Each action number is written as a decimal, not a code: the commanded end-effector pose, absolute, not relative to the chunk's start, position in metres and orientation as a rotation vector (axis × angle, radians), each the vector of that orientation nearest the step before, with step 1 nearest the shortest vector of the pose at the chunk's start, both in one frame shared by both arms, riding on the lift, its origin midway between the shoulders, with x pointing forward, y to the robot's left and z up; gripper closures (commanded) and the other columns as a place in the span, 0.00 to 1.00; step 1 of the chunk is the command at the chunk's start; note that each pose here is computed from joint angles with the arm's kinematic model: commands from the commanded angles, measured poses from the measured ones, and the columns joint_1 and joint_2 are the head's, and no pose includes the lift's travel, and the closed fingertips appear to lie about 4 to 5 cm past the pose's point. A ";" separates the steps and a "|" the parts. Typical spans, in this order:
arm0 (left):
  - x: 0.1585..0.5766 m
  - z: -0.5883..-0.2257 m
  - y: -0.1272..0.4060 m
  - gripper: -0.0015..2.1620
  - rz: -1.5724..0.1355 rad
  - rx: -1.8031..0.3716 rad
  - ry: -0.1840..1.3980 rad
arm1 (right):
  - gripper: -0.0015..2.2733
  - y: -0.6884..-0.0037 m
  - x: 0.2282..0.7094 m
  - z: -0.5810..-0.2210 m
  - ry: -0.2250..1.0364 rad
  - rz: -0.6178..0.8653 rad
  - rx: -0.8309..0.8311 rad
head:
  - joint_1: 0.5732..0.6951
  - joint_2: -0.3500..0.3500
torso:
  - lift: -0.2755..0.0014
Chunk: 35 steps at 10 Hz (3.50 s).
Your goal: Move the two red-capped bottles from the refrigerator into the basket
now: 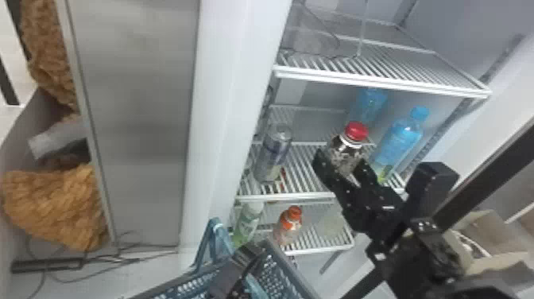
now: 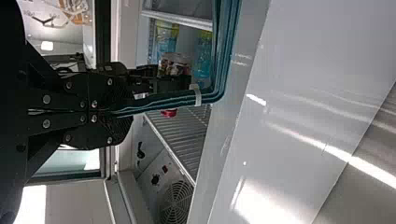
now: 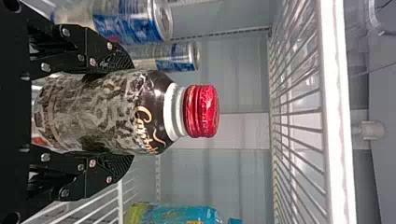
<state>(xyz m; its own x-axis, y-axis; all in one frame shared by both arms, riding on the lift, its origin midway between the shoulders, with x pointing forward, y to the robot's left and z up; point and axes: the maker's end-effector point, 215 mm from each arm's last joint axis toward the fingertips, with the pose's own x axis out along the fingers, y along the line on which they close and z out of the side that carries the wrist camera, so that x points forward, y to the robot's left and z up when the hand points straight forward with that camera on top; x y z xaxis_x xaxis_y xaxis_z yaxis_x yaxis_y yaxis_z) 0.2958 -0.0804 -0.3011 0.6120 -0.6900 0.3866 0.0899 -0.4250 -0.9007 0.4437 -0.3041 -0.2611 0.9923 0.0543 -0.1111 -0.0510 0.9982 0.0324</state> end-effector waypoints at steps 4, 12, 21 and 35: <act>0.300 -0.302 -0.077 0.56 -0.930 -1.821 0.469 | 0.56 -0.257 0.374 -0.271 0.240 0.155 0.087 | 1.00 0.00 | 0.99; 0.319 -0.306 -0.062 0.56 -0.871 -1.842 0.413 | 0.56 -0.200 0.305 -0.312 0.491 0.359 0.128 | 1.00 0.00 | 0.99; 0.329 -0.306 -0.052 0.56 -0.853 -1.837 0.383 | 0.06 -0.205 0.298 -0.353 0.556 0.395 0.138 | 1.00 0.00 | 0.99; 0.324 -0.310 -0.060 0.56 -0.867 -1.828 0.411 | 0.09 -0.368 0.254 -0.305 0.240 0.156 -0.137 | 1.00 0.00 | 0.99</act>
